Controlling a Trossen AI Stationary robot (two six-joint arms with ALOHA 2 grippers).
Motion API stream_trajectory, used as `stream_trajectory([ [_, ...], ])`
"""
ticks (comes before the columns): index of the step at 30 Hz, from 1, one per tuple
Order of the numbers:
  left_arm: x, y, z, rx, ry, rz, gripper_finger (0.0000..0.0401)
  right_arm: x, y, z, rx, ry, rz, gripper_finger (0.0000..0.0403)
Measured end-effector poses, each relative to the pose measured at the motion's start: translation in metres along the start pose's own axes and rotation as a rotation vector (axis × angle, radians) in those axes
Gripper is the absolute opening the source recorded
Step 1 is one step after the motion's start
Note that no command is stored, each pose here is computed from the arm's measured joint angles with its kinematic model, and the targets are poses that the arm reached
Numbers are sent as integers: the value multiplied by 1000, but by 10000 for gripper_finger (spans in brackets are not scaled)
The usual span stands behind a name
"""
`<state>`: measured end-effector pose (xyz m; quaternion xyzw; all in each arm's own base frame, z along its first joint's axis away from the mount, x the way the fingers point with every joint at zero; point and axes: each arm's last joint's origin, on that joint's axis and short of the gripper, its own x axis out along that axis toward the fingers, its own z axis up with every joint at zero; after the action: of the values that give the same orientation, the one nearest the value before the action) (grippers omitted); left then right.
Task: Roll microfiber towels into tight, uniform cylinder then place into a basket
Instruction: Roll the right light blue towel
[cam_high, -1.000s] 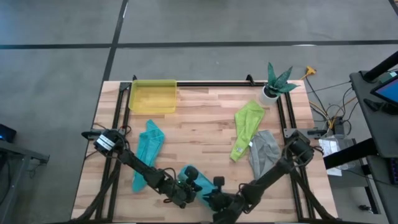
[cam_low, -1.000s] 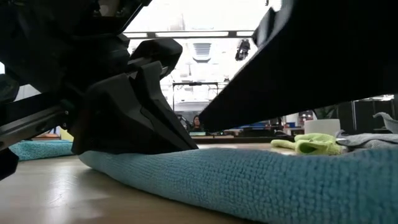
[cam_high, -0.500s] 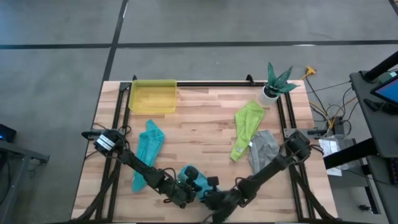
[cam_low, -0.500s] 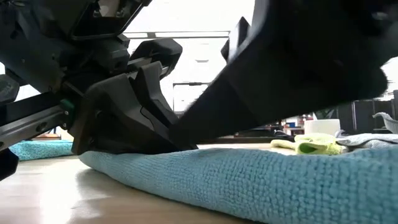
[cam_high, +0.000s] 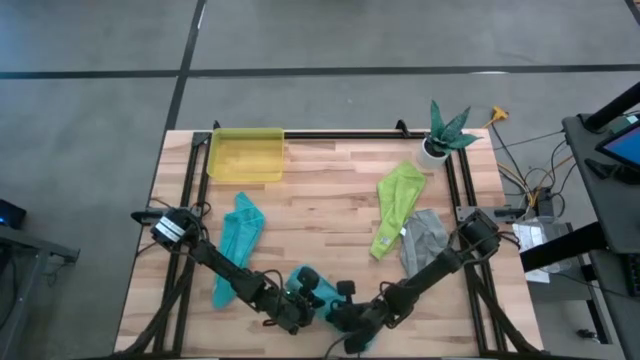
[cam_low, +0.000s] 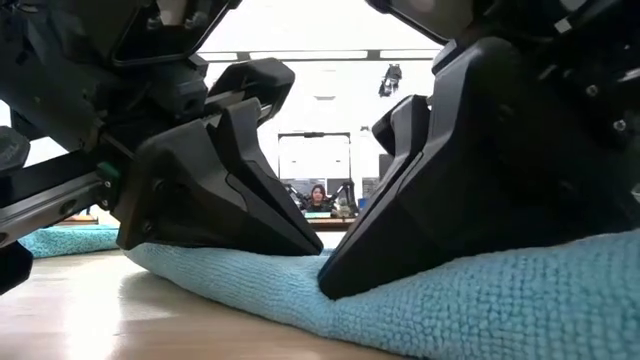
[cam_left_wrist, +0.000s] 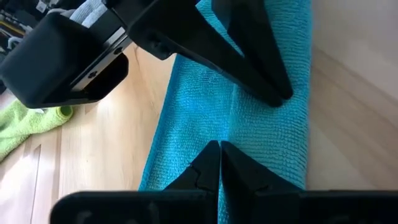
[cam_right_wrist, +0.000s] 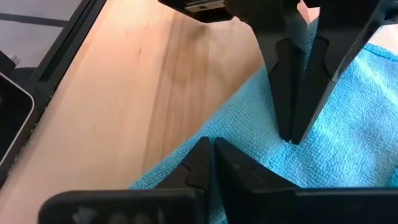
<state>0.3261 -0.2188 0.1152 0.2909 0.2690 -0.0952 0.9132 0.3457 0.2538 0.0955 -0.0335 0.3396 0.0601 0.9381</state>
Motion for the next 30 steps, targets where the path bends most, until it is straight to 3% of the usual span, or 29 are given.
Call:
stream_trajectory([
  [12,-27,-8,20,56,-77,5,0,0,-4,-10,24,-72,12,13],
  [17,-39,-26,21,176,-114,-117,0,-1,-8,-19,65,-151,40,13],
  [23,-32,-32,13,235,-90,-133,0,-5,-15,-28,138,-246,73,13],
  [30,-20,-22,6,227,-45,-70,0,-6,-23,-39,214,-237,64,13],
])
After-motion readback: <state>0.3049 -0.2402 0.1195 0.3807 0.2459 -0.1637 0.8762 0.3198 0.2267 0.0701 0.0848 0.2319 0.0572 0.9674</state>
